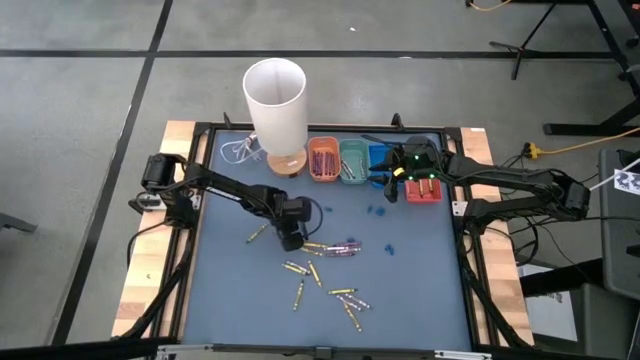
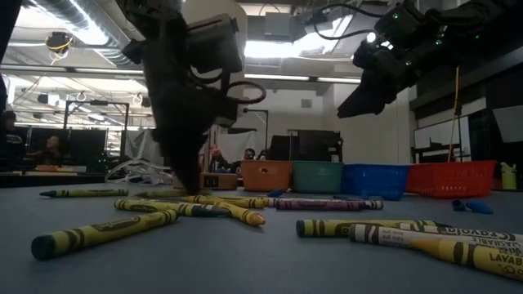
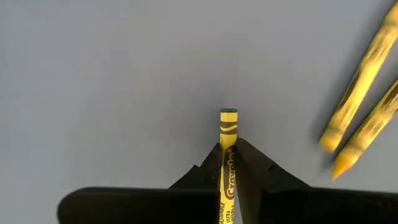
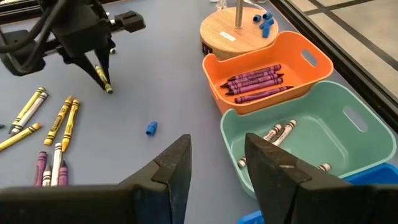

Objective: Sort crayons
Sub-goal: Put the green crayon into the orange bin

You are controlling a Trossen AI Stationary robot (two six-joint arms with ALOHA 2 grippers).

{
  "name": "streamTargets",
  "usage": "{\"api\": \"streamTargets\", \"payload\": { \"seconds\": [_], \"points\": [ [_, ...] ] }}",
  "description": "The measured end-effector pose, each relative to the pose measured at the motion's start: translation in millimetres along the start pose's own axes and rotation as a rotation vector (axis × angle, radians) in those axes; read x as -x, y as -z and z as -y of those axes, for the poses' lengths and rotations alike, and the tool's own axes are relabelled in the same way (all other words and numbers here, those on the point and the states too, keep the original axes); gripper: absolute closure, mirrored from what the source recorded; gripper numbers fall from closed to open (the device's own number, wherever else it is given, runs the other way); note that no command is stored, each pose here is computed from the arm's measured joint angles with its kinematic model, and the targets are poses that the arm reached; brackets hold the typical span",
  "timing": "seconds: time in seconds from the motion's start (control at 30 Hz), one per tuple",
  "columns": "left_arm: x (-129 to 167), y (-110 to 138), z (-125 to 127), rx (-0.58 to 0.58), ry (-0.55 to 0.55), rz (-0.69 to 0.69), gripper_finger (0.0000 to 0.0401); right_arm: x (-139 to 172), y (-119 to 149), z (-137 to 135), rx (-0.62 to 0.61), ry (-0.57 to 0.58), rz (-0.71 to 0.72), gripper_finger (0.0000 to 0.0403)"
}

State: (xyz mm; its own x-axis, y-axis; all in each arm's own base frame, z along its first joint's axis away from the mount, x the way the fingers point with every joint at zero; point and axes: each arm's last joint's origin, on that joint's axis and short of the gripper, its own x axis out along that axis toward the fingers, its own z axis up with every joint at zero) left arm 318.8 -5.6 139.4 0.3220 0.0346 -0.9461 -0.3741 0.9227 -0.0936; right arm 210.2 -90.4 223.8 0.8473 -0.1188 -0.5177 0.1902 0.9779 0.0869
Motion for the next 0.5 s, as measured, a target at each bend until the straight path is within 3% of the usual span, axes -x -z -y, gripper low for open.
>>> {"api": "streamTargets", "payload": {
  "seconds": [0.5],
  "points": [
    [12,-49,6,0.055,0.187,0.474,0.0394,0,0,0,0.000,-0.016,0.003,0.0253]
  ]
}}
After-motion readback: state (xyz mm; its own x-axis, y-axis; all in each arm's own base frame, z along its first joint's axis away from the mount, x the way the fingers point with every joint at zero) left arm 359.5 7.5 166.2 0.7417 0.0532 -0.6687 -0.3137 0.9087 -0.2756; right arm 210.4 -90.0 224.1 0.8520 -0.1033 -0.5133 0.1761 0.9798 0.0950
